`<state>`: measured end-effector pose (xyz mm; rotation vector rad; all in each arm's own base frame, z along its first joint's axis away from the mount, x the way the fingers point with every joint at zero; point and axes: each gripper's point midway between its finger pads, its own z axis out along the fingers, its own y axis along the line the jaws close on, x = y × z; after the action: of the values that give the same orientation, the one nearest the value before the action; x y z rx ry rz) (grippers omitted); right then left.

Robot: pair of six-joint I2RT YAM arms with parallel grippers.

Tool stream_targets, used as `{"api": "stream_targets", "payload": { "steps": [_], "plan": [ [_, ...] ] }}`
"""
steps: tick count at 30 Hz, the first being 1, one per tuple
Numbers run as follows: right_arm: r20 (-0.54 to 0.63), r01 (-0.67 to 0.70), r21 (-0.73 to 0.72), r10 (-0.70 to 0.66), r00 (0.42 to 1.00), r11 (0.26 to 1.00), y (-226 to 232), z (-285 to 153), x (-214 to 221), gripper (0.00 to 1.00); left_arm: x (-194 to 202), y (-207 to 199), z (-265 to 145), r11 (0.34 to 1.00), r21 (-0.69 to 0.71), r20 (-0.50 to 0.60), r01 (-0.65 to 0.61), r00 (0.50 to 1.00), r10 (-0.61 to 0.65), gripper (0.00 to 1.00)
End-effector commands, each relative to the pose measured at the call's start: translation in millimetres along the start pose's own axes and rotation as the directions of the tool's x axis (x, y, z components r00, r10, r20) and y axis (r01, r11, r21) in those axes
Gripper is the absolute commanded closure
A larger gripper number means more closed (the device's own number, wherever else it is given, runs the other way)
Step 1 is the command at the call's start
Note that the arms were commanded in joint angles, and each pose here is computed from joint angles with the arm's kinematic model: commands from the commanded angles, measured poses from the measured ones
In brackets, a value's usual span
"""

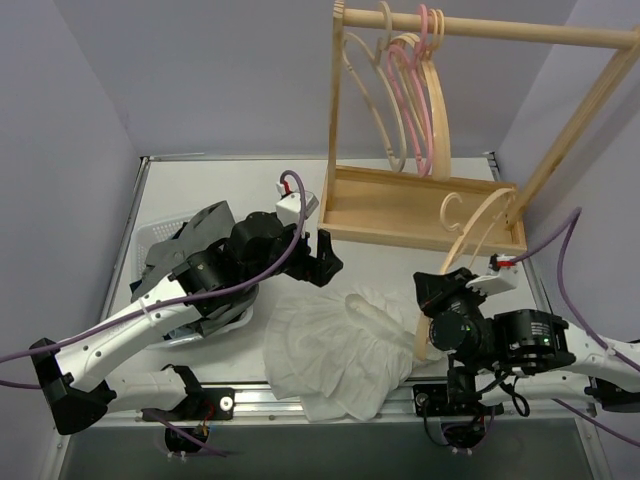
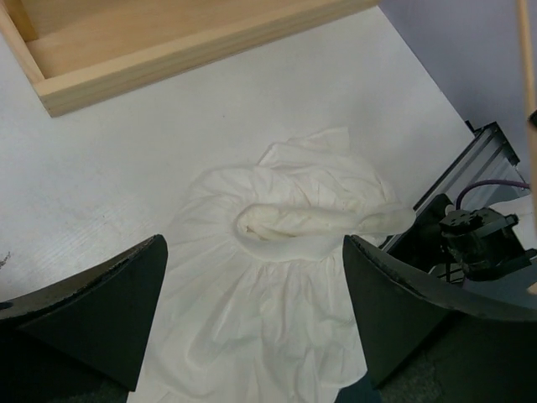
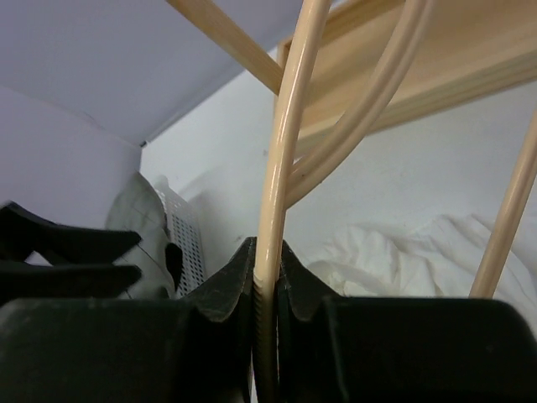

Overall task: Remove the skirt from the hanger
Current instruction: Place the hanger at the clothesline.

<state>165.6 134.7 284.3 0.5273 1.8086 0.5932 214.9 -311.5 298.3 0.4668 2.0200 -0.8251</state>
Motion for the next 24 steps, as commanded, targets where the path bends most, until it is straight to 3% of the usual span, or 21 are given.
{"api": "stream_targets", "payload": {
  "steps": [1,8,13,15,22,24],
  "plan": [
    [0.208,-0.003,0.008,0.002,0.978,1.0,11.1,-2.9,-57.9,1.0,-9.1,-14.0,-4.4,0.996,0.075,0.046,-0.043,0.998,0.04,0.06],
    [0.332,0.118,0.126,-0.154,0.931,0.985,46.9,1.8,-96.0,1.0,-3.7,-15.2,-3.7,0.994,0.09,0.03,-0.055,0.998,0.052,0.06],
    [0.3,0.169,0.164,-0.212,0.93,0.972,72.1,33.4,-121.3,1.0,-0.5,-15.1,-4.1,0.994,0.095,0.023,-0.055,0.998,0.053,0.06],
    [0.319,0.146,0.23,-0.216,0.923,0.962,60.5,53.0,-143.6,1.0,-0.5,-14.9,-5.4,0.994,0.095,0.022,-0.057,0.998,0.055,0.06],
    [0.22,0.202,0.174,-0.238,0.946,0.964,60.5,120.8,-174.1,1.0,4.5,-10.8,-11.4,0.994,0.09,0.016,-0.067,0.998,0.065,0.06],
    [0.178,0.196,0.071,-0.205,0.962,0.978,75.7,131.2,-175.5,1.0,6.2,-10.0,-11.7,0.994,0.09,0.015,-0.067,0.998,0.066,0.06]
  ]
}}
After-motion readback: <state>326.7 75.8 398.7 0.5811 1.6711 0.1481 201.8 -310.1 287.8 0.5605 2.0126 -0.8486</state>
